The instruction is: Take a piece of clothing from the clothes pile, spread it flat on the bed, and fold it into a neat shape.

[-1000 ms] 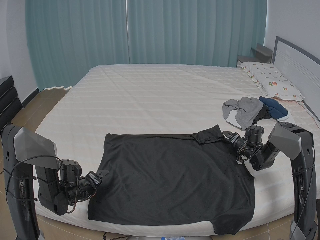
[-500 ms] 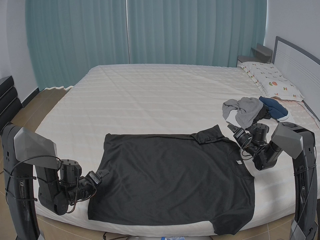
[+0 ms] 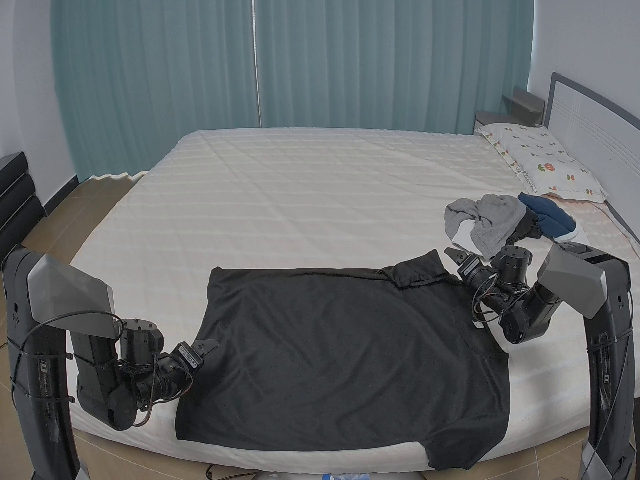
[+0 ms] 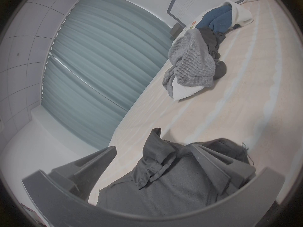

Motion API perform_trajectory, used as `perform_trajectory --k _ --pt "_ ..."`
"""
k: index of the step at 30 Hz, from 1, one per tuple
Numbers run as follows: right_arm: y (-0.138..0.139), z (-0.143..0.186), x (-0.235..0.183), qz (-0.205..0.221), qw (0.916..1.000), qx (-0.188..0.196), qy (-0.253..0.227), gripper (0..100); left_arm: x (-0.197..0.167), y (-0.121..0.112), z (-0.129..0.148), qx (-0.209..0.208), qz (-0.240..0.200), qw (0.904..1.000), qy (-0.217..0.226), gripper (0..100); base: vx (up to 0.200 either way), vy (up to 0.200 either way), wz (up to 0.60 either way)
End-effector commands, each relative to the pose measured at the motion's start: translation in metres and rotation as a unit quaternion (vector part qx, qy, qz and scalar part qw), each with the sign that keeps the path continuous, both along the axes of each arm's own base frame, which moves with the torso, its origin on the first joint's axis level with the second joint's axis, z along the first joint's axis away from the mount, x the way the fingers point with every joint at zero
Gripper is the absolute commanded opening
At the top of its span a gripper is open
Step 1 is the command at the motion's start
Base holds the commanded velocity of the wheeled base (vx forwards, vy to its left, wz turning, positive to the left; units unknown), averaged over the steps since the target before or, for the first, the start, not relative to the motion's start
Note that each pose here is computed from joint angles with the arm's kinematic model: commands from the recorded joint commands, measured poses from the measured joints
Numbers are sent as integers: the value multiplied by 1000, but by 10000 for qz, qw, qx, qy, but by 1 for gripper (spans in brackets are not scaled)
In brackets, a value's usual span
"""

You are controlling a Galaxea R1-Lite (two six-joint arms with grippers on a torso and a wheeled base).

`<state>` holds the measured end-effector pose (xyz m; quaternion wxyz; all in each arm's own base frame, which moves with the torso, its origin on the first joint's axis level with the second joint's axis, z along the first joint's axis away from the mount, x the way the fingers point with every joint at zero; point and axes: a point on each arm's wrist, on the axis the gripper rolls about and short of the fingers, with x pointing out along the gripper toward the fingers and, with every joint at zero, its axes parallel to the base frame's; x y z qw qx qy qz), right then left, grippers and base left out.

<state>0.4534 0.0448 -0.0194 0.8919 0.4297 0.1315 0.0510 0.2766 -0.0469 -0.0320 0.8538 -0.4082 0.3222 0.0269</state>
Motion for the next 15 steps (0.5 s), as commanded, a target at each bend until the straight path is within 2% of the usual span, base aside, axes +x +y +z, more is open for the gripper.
perform_trajectory --k 1,5,8,12,15 --pt "16 6 -3 123 9999 -8 -24 100 0 0 0 0 1 10000 10 100 0 0 0" --pt "27 17 -6 244 9997 -2 -7 100 0 0 0 0 1 10000 10 100 0 0 0" --pt "36 18 -4 256 9992 -74 292 100 0 0 0 0 1 10000 10 100 0 0 0" --pt "50 42 9 200 9985 -186 482 100 -2 0 0 -4 6 10000 27 100 0 0 0" --pt "67 50 14 365 9956 -295 816 100 -3 0 0 9 8 10000 39 100 0 0 0"
